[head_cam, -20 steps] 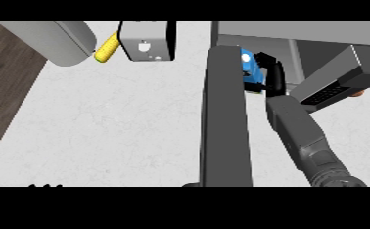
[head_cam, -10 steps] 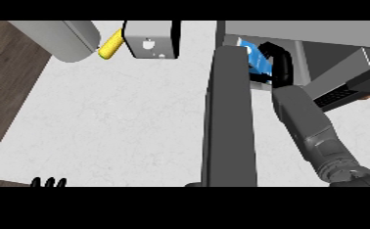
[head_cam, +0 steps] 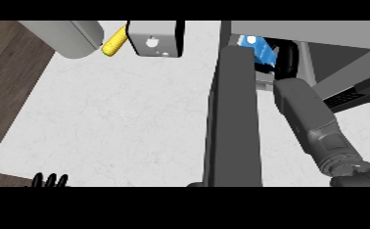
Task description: Pick up the milk, place it into the microwave and close the microwave
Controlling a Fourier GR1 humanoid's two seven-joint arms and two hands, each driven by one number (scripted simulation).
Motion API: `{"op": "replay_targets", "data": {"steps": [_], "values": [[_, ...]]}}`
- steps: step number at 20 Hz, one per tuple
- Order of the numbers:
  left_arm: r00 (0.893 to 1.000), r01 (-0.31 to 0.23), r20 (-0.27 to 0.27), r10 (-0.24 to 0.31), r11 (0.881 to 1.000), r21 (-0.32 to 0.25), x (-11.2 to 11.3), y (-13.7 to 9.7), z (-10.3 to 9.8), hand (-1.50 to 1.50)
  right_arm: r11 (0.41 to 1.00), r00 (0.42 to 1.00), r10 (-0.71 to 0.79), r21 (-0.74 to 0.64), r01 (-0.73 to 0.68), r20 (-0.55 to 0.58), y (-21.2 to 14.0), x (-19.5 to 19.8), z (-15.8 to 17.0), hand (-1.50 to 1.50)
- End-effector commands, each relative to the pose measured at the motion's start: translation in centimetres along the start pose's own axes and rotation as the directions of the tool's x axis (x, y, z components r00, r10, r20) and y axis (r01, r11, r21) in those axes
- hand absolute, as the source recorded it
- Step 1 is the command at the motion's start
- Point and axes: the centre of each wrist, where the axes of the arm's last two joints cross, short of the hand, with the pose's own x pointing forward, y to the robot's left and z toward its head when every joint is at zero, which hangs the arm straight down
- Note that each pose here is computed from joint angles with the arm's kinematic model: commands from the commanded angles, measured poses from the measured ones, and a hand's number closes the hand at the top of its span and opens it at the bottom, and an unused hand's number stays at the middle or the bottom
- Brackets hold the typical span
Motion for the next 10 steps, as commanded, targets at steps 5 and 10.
{"op": "replay_targets", "data": {"steps": [5,10], "values": [[1.000,0.000,-0.022,0.000,1.000,-0.005,-0.9,0.3,0.2,-1.50,0.979,0.988,0.154,-0.134,-0.151,0.015,-0.9,-0.2,-0.8,1.50],[1.000,0.000,-0.032,-0.001,1.000,-0.024,-0.6,0.7,-0.5,-1.50,0.975,0.986,0.165,-0.153,-0.159,0.028,-0.3,0.3,-0.8,1.50]]}}
